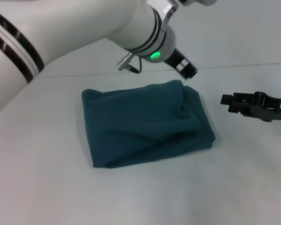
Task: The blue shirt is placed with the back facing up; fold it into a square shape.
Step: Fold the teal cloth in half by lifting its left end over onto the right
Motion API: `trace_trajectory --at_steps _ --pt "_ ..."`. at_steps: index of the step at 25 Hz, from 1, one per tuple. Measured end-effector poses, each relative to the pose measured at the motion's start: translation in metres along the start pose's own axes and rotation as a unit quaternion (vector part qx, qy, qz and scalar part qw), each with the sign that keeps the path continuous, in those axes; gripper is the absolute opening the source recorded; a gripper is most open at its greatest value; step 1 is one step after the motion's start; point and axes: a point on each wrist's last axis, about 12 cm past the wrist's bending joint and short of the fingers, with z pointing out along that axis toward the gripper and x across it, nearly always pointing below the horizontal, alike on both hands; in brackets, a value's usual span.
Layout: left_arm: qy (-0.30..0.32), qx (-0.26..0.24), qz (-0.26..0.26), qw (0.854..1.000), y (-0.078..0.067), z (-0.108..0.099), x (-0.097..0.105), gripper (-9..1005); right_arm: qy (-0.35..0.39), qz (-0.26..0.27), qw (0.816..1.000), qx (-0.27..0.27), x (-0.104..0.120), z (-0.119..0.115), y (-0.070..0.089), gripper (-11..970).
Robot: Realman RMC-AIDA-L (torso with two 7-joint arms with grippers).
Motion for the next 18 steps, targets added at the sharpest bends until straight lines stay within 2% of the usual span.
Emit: trace_trajectory --at_steps 2,6,8,10,11,12,13,15,18 --pt "-0.022 0.005 -0.03 0.999 0.006 -0.007 -0.001 369 0.0 0.0 1.0 0.001 0.0 0.0 0.0 569" --pt "-0.06 0.025 -0.145 0.987 0.038 -0.026 0.014 450 -0.001 -0.001 1.0 0.002 -0.001 -0.001 -0.001 569" --pt "-0.06 0.041 -0.215 0.974 0.057 -0.033 0.032 490 -0.002 -0.002 1.0 0.003 -0.002 -0.002 -0.001 569" --pt "-0.056 0.065 -0.29 0.953 0.071 -0.037 0.055 531 -0.001 -0.004 1.0 0.004 -0.004 -0.002 0.0 569" --pt "-0.053 0.079 -0.324 0.941 0.076 -0.039 0.067 531 0.001 -0.005 1.0 0.005 -0.005 -0.003 0.0 569" --pt "-0.057 0.101 -0.375 0.92 0.083 -0.041 0.085 531 0.006 -0.007 1.0 0.008 -0.006 -0.003 0.0 570" --pt "-0.057 0.108 -0.389 0.913 0.085 -0.042 0.09 531 0.011 -0.008 1.0 0.013 -0.007 -0.003 0.0 570" --pt "-0.075 0.151 -0.47 0.867 0.095 -0.05 0.129 530 0.025 -0.012 0.999 0.024 -0.01 -0.003 0.001 570" --pt "-0.098 0.199 -0.541 0.811 0.102 -0.061 0.175 530 0.055 -0.024 0.997 0.046 -0.019 -0.003 0.003 570"
